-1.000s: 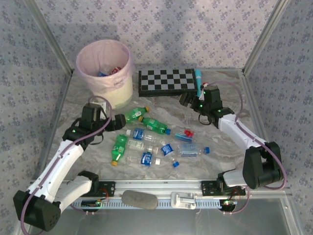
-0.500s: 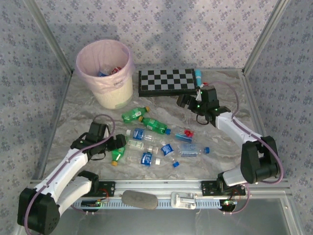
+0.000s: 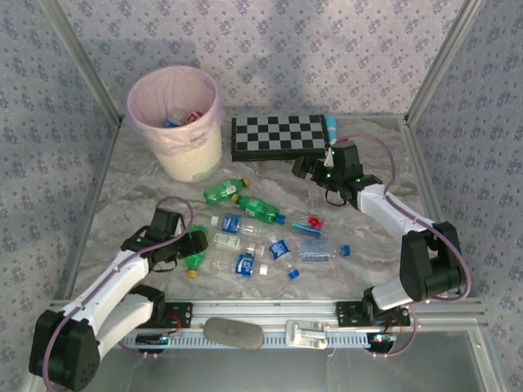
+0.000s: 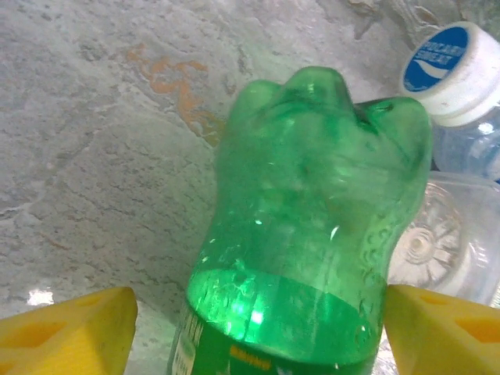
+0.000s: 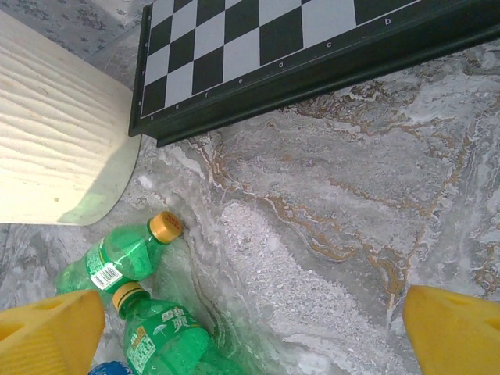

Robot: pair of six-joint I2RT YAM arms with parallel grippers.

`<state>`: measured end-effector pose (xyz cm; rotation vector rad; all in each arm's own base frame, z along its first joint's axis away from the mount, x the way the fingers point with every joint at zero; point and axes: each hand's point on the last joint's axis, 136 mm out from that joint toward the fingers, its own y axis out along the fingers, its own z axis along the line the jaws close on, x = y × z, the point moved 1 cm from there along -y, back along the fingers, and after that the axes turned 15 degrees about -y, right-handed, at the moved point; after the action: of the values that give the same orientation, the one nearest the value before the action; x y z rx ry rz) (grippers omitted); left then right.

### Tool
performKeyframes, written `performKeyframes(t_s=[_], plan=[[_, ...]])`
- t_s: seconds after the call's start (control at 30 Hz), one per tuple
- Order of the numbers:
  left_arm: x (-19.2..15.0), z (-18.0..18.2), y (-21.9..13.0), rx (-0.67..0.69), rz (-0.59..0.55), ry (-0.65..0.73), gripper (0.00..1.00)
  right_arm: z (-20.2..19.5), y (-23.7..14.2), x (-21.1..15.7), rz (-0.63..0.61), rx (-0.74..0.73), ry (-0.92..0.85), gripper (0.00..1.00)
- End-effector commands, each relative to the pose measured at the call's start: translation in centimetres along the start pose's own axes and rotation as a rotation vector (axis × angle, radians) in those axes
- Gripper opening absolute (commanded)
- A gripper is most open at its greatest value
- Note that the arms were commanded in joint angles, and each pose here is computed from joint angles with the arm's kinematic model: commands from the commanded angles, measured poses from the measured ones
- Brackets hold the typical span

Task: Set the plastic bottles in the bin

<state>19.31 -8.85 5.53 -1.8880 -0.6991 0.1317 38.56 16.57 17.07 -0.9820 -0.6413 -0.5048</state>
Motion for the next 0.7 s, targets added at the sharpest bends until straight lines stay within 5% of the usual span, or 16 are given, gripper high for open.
performKeyframes(t_s=[0.0, 0.67], plan=[[0.2, 0.5, 0.4, 0.032, -0.014, -0.006, 0.79, 0.4, -0.5, 1.0, -0.015, -0.008, -0.01, 1.0], [1.5, -0.3, 0.6, 0.021, -0.066, -0.024, 0.5, 0.1, -0.7, 0.8, -0.012, -0.023, -0.012, 1.0]])
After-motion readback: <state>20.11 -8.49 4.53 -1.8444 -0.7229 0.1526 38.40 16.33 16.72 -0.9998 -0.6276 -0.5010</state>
